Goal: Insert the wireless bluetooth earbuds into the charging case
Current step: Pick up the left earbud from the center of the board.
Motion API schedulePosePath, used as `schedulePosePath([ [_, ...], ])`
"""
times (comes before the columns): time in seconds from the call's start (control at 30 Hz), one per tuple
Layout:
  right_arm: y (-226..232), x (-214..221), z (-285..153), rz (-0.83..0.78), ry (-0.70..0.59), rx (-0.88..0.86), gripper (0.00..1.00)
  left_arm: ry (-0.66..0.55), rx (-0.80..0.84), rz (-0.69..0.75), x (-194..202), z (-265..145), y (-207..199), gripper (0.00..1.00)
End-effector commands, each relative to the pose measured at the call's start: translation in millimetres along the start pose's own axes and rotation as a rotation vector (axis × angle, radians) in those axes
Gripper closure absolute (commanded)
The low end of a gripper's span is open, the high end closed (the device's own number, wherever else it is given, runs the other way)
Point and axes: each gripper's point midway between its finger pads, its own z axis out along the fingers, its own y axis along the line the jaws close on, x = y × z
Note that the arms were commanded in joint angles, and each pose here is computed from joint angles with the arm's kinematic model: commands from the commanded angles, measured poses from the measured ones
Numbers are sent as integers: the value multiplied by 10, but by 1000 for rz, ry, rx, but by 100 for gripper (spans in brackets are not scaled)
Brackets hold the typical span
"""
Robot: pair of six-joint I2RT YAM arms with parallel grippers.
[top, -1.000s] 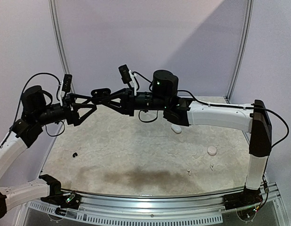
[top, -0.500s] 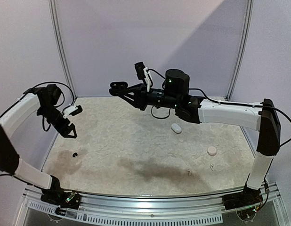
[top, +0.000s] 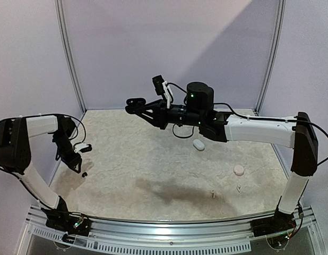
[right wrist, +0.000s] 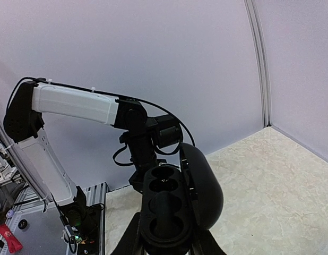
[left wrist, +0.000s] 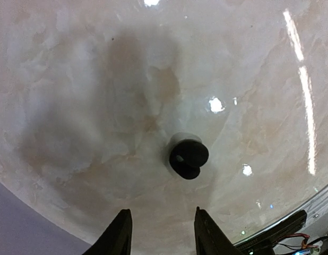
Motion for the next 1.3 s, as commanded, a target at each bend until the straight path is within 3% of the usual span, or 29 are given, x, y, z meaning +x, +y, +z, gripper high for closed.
schedulePosePath([
  [0.0, 77, -138, -91, -10, -27, 2, 100, -60, -17, 1, -166, 88, 77, 60],
  [0.43, 114, -122, -92, -11, -19, -18, 100, -52, 30, -4, -224, 338, 5, 68],
  [0.93, 102, -87, -45, -6, -4, -27, 100, -93, 102, 40, -176, 272, -311, 69],
  [1.27, 94, -60, -50, -2, 11, -23, 100, -71, 128, 56, -148, 354, -386, 98],
])
